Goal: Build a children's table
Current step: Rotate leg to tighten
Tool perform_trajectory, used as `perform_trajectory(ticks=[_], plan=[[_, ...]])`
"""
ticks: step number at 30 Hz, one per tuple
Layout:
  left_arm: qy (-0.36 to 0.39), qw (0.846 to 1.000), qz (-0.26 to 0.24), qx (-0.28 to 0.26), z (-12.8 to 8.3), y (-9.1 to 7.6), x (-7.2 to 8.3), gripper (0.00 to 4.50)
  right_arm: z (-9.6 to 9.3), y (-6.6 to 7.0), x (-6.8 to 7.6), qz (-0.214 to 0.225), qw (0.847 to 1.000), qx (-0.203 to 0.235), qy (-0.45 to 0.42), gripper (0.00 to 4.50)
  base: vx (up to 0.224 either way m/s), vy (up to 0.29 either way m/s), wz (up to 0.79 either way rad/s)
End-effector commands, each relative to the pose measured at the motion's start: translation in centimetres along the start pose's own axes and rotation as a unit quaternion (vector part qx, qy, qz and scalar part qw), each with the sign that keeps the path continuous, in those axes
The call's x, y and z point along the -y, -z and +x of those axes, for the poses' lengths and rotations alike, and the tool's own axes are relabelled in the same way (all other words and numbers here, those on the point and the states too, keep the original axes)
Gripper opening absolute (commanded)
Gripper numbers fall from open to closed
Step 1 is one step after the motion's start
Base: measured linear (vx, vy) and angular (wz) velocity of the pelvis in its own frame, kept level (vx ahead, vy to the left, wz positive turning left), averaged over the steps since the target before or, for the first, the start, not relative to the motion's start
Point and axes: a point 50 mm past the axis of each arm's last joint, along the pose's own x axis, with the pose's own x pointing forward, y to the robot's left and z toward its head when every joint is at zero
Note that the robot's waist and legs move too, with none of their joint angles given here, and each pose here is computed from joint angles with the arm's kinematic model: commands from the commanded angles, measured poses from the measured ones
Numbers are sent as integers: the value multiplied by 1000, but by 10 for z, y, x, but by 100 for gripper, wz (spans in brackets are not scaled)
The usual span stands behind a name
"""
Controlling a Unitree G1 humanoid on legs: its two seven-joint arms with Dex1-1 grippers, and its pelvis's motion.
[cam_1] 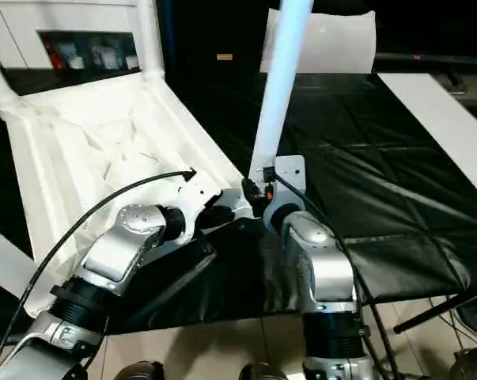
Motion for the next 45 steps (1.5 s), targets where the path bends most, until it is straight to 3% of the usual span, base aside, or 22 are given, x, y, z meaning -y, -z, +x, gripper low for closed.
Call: perform_trajectory(ticks=[1, 7, 15, 21, 26, 28, 30, 37, 45], plan=[[9, 999, 31, 13, 4, -11, 6, 0, 4, 27, -39, 31, 993, -62, -94, 266, 0, 0, 0], [47, 998, 52, 6, -10, 0, 2, 0, -4, 21, -25, 23, 994, -32, -102, 320, 0, 0, 0], [159, 974, 159, -17, -44, 25, -12, 0, -43, 21, 15, -87, 982, -6, -169, 393, 0, 0, 0], [177, 970, 162, -32, -60, 33, -24, 0, -64, 24, 34, -82, 977, -12, -195, 434, 0, 0, 0], [95, 991, 89, -40, -62, 34, -36, 0, -73, 29, 31, -96, 972, -12, -213, 447, 0, 0, 0], [93, 993, 66, -31, -61, 35, -32, 44, -73, 33, 29, -89, 973, -25, -214, 450, 0, 0, 0], [99, 994, 51, -19, -61, 34, -28, 54, -72, 35, 28, -71, 974, -32, -213, 450, 0, 0, 0], [55, 997, 35, -32, -60, 37, -29, 114, -69, 31, 22, -85, 970, -13, -227, 450, 0, 0, 0], [77, 996, 44, -32, -57, 35, -24, 98, -69, 33, 17, -94, 967, -17, -236, 450, 0, 0, 0]])
